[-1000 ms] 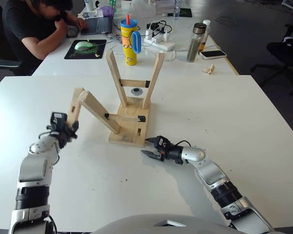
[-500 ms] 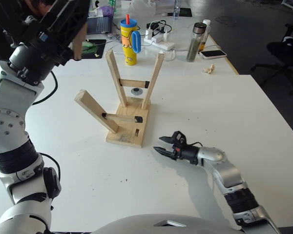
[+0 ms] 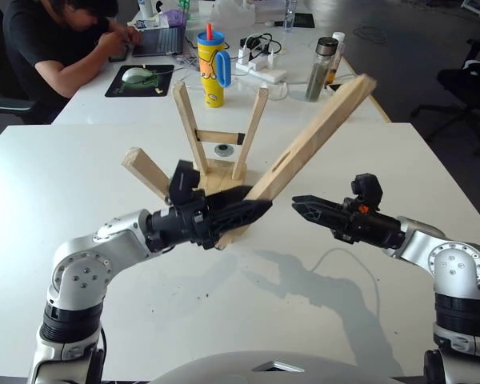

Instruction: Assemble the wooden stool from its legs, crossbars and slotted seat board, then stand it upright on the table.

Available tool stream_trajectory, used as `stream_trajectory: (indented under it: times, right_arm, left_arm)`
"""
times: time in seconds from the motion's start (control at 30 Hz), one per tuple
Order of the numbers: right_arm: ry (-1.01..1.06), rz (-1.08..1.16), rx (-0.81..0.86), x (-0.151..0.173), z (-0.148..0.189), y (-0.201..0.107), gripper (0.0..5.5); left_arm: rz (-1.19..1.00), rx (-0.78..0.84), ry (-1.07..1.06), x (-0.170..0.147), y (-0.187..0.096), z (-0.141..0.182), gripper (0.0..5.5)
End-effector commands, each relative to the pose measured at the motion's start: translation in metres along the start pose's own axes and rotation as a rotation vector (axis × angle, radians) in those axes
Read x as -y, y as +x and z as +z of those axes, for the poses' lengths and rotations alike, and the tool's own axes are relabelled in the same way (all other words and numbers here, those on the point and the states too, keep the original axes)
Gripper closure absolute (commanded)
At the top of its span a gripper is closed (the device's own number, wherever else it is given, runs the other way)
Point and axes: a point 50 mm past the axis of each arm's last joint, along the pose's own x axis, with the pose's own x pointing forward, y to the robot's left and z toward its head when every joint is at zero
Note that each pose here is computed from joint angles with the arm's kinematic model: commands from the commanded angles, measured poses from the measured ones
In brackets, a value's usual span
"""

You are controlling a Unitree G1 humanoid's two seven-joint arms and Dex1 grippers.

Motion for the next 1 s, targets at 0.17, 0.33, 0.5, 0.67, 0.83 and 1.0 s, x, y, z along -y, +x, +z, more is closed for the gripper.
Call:
stream_trajectory:
  times: [0.17,0.33,0.5,0.67,0.83,1.0]
  right_arm:
    - [0.057,0.098,0.027,-0.017,0.019,-0.013,1.22]
    - [0.034,0.077,0.058,-0.014,0.03,-0.012,1.2]
    - [0.018,0.115,0.071,-0.016,0.036,-0.006,1.2]
    - [0.047,0.14,0.022,-0.019,0.033,-0.006,1.95]
    - [0.046,0.116,-0.005,-0.016,0.03,-0.006,2.78]
    - [0.026,0.093,0.0,-0.013,0.03,-0.008,3.45]
  left_arm:
    - [-0.003,-0.063,-0.038,-0.007,-0.013,-0.016,3.44]
    - [-0.029,-0.123,-0.081,-0.006,-0.019,-0.026,3.44]
    - [-0.045,-0.159,-0.089,-0.004,-0.018,-0.031,3.44]
    - [-0.059,-0.161,-0.086,-0.002,-0.015,-0.029,3.44]
    - [-0.057,-0.162,-0.078,-0.003,-0.016,-0.026,3.44]
    - [-0.051,-0.165,-0.076,-0.004,-0.017,-0.026,3.44]
